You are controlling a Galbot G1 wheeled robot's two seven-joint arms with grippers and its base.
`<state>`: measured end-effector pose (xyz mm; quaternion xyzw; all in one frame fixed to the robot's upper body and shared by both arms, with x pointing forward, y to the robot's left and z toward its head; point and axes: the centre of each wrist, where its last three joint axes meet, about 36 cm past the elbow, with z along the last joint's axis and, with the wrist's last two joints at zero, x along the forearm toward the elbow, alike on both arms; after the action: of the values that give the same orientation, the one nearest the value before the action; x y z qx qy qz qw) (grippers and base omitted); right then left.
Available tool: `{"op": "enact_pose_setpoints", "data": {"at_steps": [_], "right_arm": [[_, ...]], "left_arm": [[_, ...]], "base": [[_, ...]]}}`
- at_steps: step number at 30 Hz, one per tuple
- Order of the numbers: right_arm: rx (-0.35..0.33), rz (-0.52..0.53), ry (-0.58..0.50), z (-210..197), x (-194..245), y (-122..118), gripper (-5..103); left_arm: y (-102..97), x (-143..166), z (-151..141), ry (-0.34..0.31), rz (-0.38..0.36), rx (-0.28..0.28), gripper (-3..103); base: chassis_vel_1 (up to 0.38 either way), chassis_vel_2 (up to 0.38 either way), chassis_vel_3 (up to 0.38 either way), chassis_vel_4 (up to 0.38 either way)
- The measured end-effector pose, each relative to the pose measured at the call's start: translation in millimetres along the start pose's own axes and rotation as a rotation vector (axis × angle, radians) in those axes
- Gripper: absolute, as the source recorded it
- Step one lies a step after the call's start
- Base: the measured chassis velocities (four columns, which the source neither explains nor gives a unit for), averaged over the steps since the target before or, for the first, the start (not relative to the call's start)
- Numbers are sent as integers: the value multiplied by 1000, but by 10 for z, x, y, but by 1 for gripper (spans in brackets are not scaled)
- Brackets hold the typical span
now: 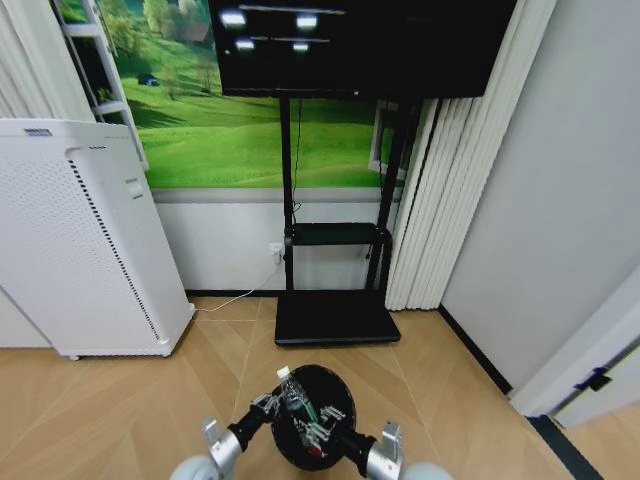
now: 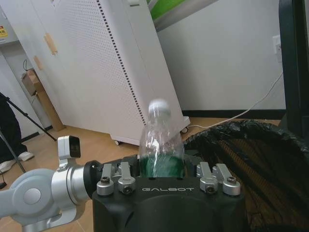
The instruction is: Pick up the trash bin and place the garbage on the floor into it.
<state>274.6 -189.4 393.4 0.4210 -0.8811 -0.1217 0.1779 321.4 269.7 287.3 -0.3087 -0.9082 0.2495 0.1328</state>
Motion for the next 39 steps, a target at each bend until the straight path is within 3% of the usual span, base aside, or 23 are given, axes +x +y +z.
{"op": "enact_pose_setpoints", "data": {"at_steps": [2,4,7,8,9,11,12,14,15,17,18,21,23,25,27,28,29,32,39], "right_arm": [[3,2,-10,-10,-1,7,57],[14,14,-35,-59,14,10,73],[20,33,-64,-101,22,4,79],[25,64,-102,-138,34,-4,89],[25,64,-102,-138,34,-4,89],[21,117,-146,-226,63,-9,98],[21,117,-146,-226,63,-9,98],[24,184,-185,-315,108,-37,99],[24,184,-185,-315,108,-37,99],[40,276,-222,-361,218,-114,100],[40,276,-222,-361,218,-114,100],[57,405,-236,-392,374,-239,100],[58,425,-229,-382,398,-259,100],[43,496,-207,-305,476,-324,100],[39,503,-206,-296,482,-330,100],[19,539,-208,-259,501,-359,100],[19,539,-208,-259,501,-359,100],[-3,578,-231,-264,519,-398,100],[-23,626,-242,-227,568,-396,100]], "left_arm": [[5,14,-14,-3,-8,-2,7],[8,53,-53,-9,-25,-3,7],[1,84,-82,-14,-40,0,7],[12,102,-101,-18,-63,-1,7],[12,102,-101,-18,-63,-1,7],[23,145,-148,-38,-132,-2,7],[23,145,-148,-38,-132,-2,7],[9,252,-215,-87,-253,9,7],[9,252,-215,-87,-253,9,7],[42,473,-380,-159,-414,3,7],[42,473,-380,-159,-414,3,7],[46,984,-705,-232,-623,-15,7],[28,1065,-747,-231,-657,-10,7],[-116,1491,-878,-225,-820,32,7],[-139,1568,-891,-228,-843,39,7],[-255,1945,-973,-258,-940,65,7],[-255,1945,-973,-258,-940,65,7],[-431,2512,-1095,-319,-1068,91,7],[-467,3074,-1055,-359,-1157,75,7]], "base": [[0,0,0,0],[0,0,0,0],[0,0,0,0],[0,0,0,0],[0,0,0,0],[0,0,0,0],[0,0,0,0],[0,0,0,0],[0,0,0,0],[0,0,0,0],[0,0,0,0],[0,0,0,0],[0,0,0,0],[0,0,0,0],[0,0,0,0],[0,0,0,0],[0,0,0,0],[0,0,0,0],[0,0,0,0]]}}
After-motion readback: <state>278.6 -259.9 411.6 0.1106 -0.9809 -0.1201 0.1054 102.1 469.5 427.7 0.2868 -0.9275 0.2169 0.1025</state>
